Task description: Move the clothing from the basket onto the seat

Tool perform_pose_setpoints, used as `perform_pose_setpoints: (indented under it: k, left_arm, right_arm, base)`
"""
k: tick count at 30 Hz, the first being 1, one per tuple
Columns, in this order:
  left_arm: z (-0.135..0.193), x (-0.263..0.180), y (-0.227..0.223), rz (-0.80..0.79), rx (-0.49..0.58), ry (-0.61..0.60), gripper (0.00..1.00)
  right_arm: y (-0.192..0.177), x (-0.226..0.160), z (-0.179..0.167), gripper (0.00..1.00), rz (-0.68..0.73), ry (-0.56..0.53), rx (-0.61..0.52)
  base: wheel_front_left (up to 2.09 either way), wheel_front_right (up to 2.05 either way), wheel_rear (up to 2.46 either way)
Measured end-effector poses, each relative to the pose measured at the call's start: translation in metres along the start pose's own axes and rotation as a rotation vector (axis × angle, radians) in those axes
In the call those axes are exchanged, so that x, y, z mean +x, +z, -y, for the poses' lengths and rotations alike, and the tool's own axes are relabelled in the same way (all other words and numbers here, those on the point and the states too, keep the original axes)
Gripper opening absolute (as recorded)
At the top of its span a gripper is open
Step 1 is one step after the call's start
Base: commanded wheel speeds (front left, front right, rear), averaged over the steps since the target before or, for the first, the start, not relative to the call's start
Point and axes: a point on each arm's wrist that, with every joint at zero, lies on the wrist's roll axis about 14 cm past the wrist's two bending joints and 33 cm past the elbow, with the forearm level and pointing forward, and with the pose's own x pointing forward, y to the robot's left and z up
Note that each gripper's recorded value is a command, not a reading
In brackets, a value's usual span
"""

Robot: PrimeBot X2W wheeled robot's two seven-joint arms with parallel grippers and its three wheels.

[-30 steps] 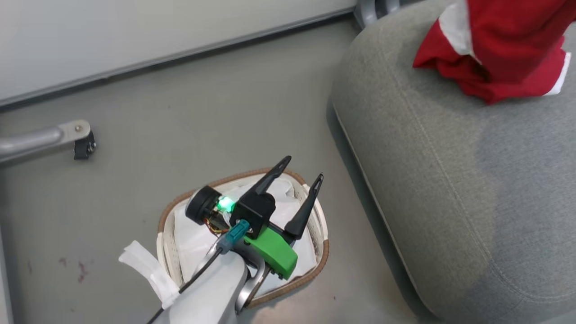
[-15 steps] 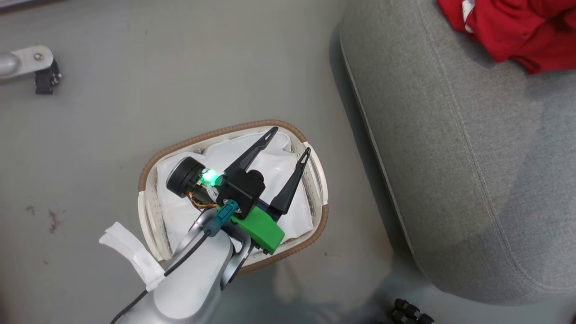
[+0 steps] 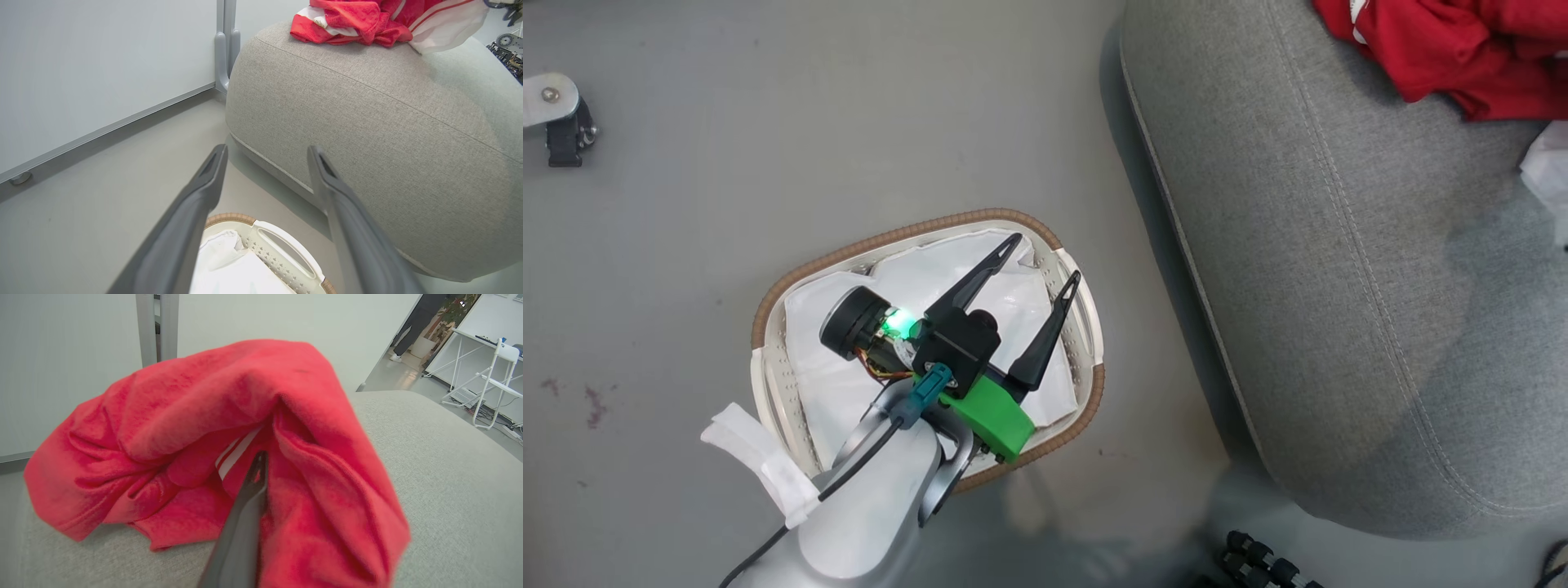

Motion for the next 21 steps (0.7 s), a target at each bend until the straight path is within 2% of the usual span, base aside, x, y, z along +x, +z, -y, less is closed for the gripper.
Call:
perform_pose_setpoints:
  k: [1, 15, 21]
  left_arm:
    - [0.001, 0.0, 0.002, 0.002, 0.003, -0.001, 1.0]
    - [0.015, -0.004, 0.032, 0.048, 0.019, 0.005, 1.0]
    - [0.024, -0.008, 0.048, 0.077, 0.028, 0.013, 1.0]
  right_arm:
    - [-0.001, -0.004, -0.001, 1.0, 0.0, 0.002, 0.0]
    - [-0.01, -0.068, 0.017, 1.0, 0.002, -0.019, 0.009]
    - [0.02, -0.077, 0.023, 1.0, 0.088, -0.006, -0.01]
  base:
    - [0.0, 0.0, 0.0]
    - [0.0, 0.0, 0.0]
    - [0.0, 0.0, 0.0]
